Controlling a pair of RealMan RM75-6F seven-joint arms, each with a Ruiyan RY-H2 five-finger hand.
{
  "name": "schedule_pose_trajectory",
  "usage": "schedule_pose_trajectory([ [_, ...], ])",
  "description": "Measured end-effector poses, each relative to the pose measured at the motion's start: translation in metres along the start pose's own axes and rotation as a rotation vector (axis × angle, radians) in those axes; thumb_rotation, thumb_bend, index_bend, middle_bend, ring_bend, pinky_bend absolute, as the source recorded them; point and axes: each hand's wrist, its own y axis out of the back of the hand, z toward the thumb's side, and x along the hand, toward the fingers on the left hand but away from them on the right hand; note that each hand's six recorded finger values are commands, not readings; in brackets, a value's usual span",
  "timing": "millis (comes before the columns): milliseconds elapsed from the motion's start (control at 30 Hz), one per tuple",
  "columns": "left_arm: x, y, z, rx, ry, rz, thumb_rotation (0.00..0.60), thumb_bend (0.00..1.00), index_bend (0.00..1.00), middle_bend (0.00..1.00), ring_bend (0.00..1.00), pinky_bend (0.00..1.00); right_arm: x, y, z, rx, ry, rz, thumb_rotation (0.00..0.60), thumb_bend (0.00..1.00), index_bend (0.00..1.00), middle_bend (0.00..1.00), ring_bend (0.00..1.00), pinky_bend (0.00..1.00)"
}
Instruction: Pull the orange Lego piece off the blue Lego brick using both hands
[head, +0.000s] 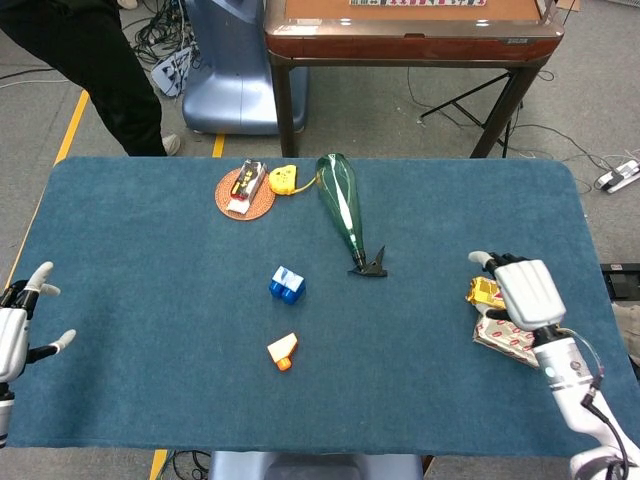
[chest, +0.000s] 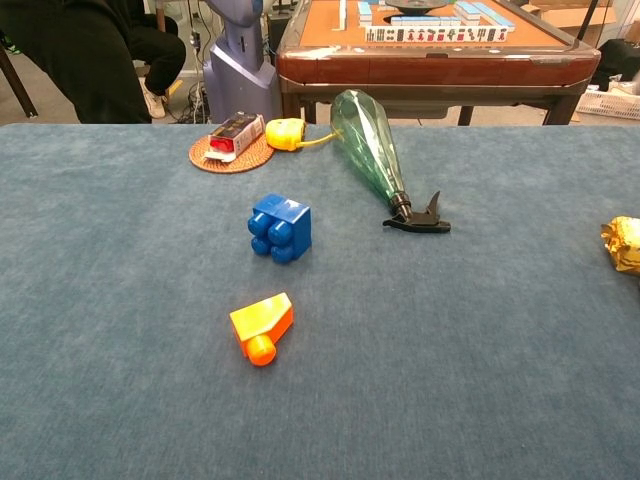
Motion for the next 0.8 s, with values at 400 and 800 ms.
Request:
schedule_pose_trajectory([
  [400,-0.032,-0.014,-0.017,0.002,0.054,-0.103,0.6,0.02,0.19,0.36,0.26,0.44,0.053,-0.003,-0.042,-0.007,-0.102,-0.045,0.6,0.0,0.29,0.42,0.43,0.57],
  [800,-0.037,-0.018,-0.018,-0.004,0.06,-0.099,0.6,0.02,0.19,0.37,0.26,0.44,0.056,0.002,-0.044,-0.027,-0.106,-0.049,0.6,0.0,0.32,0.42,0.43,0.58],
])
